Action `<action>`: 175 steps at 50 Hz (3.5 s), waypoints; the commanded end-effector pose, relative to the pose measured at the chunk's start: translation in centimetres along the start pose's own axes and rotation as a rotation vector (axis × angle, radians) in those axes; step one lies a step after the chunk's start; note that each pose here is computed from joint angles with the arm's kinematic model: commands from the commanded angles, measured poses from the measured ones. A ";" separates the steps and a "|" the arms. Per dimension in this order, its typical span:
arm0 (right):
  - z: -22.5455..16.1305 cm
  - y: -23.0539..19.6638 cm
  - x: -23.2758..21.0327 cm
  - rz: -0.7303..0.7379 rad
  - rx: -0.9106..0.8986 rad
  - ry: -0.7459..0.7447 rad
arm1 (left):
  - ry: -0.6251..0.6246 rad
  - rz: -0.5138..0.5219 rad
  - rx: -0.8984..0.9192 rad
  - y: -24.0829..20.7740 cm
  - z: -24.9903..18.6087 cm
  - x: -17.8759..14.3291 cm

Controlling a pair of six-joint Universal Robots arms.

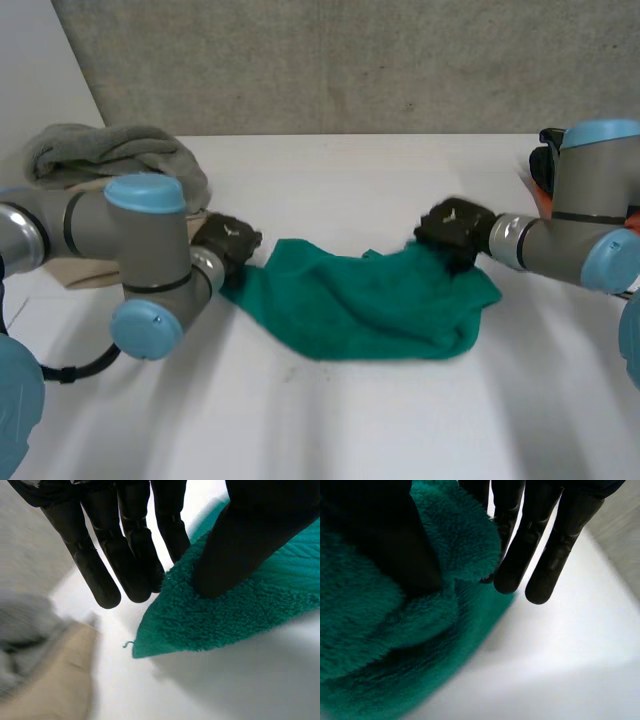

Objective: Fold the laundry.

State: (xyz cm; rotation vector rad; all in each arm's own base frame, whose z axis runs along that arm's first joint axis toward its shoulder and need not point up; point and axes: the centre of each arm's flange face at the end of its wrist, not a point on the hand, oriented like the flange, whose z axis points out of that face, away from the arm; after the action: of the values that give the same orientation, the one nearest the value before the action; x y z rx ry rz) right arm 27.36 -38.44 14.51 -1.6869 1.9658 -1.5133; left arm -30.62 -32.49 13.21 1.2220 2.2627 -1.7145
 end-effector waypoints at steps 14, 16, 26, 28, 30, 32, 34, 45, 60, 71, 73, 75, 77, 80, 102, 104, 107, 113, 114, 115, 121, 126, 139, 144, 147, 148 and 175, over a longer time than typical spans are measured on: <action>-11.2 -15.3 14.3 -0.010 0.688 0.932 | -0.710 -0.079 0.953 -20.9 -6.2 -13.4; -11.1 -14.7 13.9 0.000 0.667 0.917 | -0.697 -0.076 0.935 -20.4 -6.3 -13.1; -7.7 -7.1 6.1 0.149 0.363 0.615 | -0.515 -0.052 0.653 -11.3 -3.6 -7.4; -7.3 -5.6 4.5 0.179 0.299 0.563 | -0.477 -0.049 0.595 -9.3 -3.4 -6.1; -6.9 -3.4 2.0 0.224 0.205 0.491 | -0.436 -0.043 0.531 -7.1 -3.5 -4.6; -6.6 -2.2 0.6 0.237 0.160 0.454 | -0.410 -0.039 0.493 -5.9 -3.6 -3.7; -6.3 -0.4 -1.0 0.251 0.104 0.413 | -0.375 -0.030 0.451 -4.4 -3.9 -2.6; -7.1 2.4 -0.2 0.351 0.040 0.431 | -0.408 -0.038 0.497 -6.2 -7.1 -3.9; -7.1 -2.3 0.8 0.664 0.261 0.413 | -0.352 -0.021 0.725 -13.9 -14.7 -4.0; 0.7 -1.8 -3.1 0.788 0.286 0.276 | -0.346 -0.034 0.850 -17.4 -20.2 -4.1; 2.4 -1.0 -3.0 0.779 0.282 0.289 | -0.361 -0.038 0.881 -18.1 -21.4 -4.6; 3.3 -0.4 -2.8 0.772 0.274 0.307 | -0.372 -0.041 0.899 -18.5 -22.1 -5.0; 4.2 0.3 -2.1 0.748 0.267 0.352 | -0.384 -0.044 0.920 -19.0 -23.1 -5.4; 4.6 0.5 -1.3 0.698 0.253 0.426 | -0.402 -0.047 0.938 -19.4 -24.2 -6.1; -16.0 -7.3 10.8 0.378 0.361 0.649 | -0.543 -0.028 0.818 -16.9 -23.9 -10.7; -19.8 -9.5 10.5 0.325 0.340 0.649 | -0.566 -0.025 0.774 -16.0 -23.2 -11.6; -23.7 -12.1 9.0 0.225 0.306 0.634 | -0.548 -0.013 0.713 -14.8 -22.0 -11.8; -24.7 -11.7 7.2 0.140 0.154 0.575 | -0.405 0.016 0.546 -11.2 -17.3 -11.2; -24.5 -11.5 7.0 0.134 0.131 0.563 | -0.381 0.017 0.514 -10.5 -16.4 -11.1; -24.0 -10.7 6.8 0.125 0.082 0.550 | -0.321 0.011 0.445 -8.9 -14.5 -10.7; -18.6 -6.9 5.8 0.120 -0.084 0.440 | -0.219 -0.001 0.298 -5.4 -8.6 -9.5; -13.7 -3.8 8.0 0.078 -0.137 0.501 | -0.223 -0.002 0.293 -4.6 -3.2 -10.3; -11.3 -10.8 17.9 -0.223 0.469 1.102 | -0.667 0.109 0.936 -18.0 -0.1 -19.3; -12.0 -12.0 18.2 -0.201 0.531 1.126 | -0.811 0.070 1.013 -19.2 -1.5 -21.0; -11.6 -11.4 17.2 -0.165 0.515 1.089 | -0.776 0.054 0.948 -17.4 -1.1 -20.2; -11.5 -11.1 16.8 -0.155 0.503 1.075 | -0.760 0.056 0.923 -16.7 -1.1 -19.9; -10.0 4.9 -0.1 0.221 -0.175 0.369 | -0.220 0.191 0.287 2.3 -6.7 -3.9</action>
State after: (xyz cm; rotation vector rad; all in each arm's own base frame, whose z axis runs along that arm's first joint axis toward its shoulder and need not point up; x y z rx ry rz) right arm 20.09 -36.19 15.87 -1.1989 2.2136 -2.0347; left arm -25.64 -33.69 16.37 1.0272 1.6769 -2.2470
